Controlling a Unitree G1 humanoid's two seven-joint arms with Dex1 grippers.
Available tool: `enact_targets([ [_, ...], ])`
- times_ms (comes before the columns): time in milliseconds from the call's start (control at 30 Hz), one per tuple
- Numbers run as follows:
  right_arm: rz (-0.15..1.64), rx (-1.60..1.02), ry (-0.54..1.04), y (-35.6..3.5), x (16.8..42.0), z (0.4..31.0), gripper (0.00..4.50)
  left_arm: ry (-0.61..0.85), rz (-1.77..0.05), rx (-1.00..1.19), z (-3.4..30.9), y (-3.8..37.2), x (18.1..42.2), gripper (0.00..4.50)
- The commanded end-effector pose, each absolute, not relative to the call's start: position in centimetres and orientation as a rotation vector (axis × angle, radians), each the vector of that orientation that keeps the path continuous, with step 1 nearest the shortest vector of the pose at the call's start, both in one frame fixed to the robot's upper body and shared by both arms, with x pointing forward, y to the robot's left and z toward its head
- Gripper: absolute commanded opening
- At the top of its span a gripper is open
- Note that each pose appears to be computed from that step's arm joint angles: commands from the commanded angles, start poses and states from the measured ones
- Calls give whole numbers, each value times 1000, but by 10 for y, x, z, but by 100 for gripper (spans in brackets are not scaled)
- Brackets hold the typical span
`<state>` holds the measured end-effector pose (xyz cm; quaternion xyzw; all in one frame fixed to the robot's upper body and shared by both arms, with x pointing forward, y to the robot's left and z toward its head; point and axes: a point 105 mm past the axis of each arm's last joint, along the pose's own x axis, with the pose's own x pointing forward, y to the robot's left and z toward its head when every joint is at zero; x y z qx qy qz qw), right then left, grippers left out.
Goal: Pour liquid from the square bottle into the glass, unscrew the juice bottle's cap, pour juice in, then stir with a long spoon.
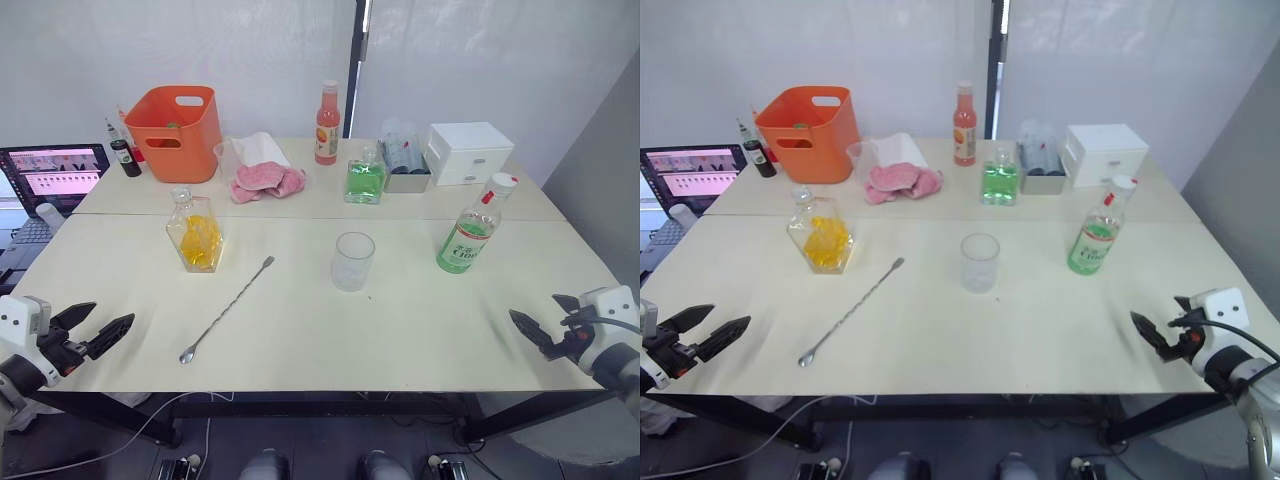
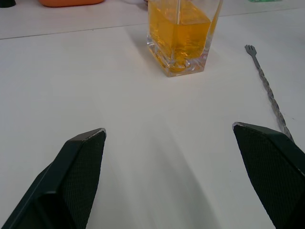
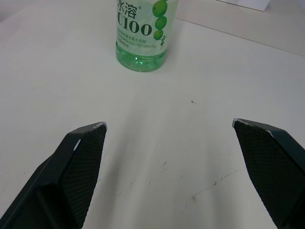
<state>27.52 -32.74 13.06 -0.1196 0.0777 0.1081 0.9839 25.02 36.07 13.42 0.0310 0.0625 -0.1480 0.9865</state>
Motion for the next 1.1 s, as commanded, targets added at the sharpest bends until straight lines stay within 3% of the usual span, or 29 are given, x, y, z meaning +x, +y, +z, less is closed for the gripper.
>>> enact_targets([
  [33,224,-270,92,-323,275,153,449,95,-278,75,145,362,251,450],
  [167,340,-201,18,-291,280,175,449,87,-240,-18,142,358,250,450],
  [333,607,-158,-10,-243,282,199,449,90,-183,-37,127,334,253,450],
  [467,891,-159,-18,-199,279,215,449,8,-123,-123,130,310,268,450],
  [600,1052,-197,6,-181,273,218,449,-15,-148,-116,139,282,284,450],
  [800,1178,-221,20,-167,263,212,449,29,-74,-49,141,254,317,450],
  [1100,1194,-217,22,-167,257,206,449,-13,20,38,169,240,350,450],
])
